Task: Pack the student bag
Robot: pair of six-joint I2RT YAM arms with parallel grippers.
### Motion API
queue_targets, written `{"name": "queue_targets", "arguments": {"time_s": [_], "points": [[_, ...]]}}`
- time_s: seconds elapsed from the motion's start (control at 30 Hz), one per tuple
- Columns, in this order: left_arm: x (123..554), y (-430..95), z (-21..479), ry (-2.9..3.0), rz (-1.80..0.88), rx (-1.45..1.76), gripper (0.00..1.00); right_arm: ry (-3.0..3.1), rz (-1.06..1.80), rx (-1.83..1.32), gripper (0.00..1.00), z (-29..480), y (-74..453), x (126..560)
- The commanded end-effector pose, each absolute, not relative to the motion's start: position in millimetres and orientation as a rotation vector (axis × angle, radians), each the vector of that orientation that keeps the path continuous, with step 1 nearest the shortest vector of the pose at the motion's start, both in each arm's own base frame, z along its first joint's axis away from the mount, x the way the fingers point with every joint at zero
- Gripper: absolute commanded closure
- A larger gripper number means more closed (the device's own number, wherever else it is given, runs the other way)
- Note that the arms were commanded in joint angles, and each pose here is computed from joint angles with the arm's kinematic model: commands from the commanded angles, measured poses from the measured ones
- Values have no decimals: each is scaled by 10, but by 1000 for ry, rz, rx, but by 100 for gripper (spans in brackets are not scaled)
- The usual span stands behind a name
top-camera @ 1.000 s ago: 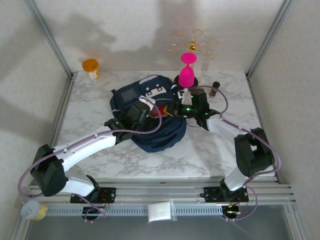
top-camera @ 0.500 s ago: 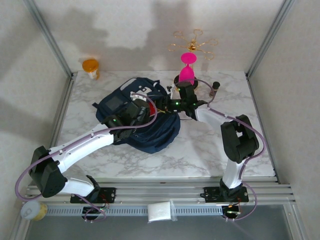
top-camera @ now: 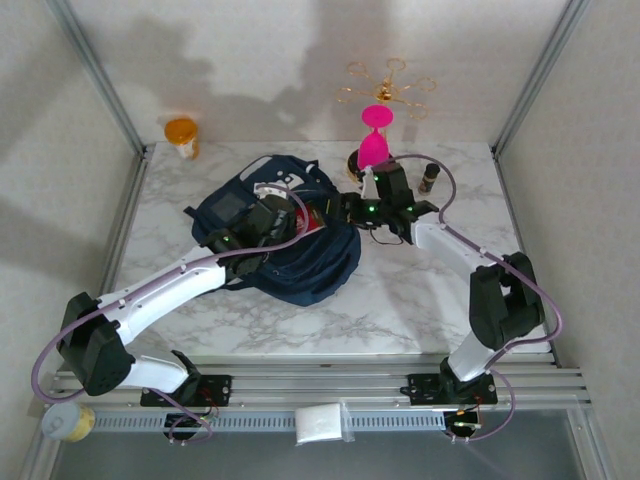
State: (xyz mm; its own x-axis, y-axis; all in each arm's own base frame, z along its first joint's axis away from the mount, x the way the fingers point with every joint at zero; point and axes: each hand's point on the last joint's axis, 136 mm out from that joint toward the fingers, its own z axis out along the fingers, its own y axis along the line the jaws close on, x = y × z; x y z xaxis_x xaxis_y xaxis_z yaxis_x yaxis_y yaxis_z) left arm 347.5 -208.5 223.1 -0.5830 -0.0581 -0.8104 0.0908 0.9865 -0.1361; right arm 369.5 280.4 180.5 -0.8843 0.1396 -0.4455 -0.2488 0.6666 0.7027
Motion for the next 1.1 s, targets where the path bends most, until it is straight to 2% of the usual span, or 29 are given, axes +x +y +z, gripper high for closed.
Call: {"name": "queue_targets", "arguments": {"time_s": [0.0,0.27,0.33,0.53,0.67,0.8,1.07], "points": [[3550,-2145,2573,2083,-322,-51,100,2497,1041,-42,56,1546,2740,3522],[3542,-2282,2548,2097,-393,-23,100,2460,1070,-52,79,1583,3073,3631],[3537,-2278,2554,2097,-396,-31,100,2456,1061,-53,80,1571,3128,3703],[3512,-2361,2595,2088,-476,-68,100,2461,1018,-37,93,1406,3207,3927],[3525,-2477,2572,2075,-541,-111,100,2314,1112,-126,93,1741,3390,4082],[3557,-2526,2465,2102,-535,-141,100,2269,998,-148,92,1924,3227,4223],[3630,-2542,2384,2104,-525,-184,100,2280,994,-203,86,1857,2888,3930]]}}
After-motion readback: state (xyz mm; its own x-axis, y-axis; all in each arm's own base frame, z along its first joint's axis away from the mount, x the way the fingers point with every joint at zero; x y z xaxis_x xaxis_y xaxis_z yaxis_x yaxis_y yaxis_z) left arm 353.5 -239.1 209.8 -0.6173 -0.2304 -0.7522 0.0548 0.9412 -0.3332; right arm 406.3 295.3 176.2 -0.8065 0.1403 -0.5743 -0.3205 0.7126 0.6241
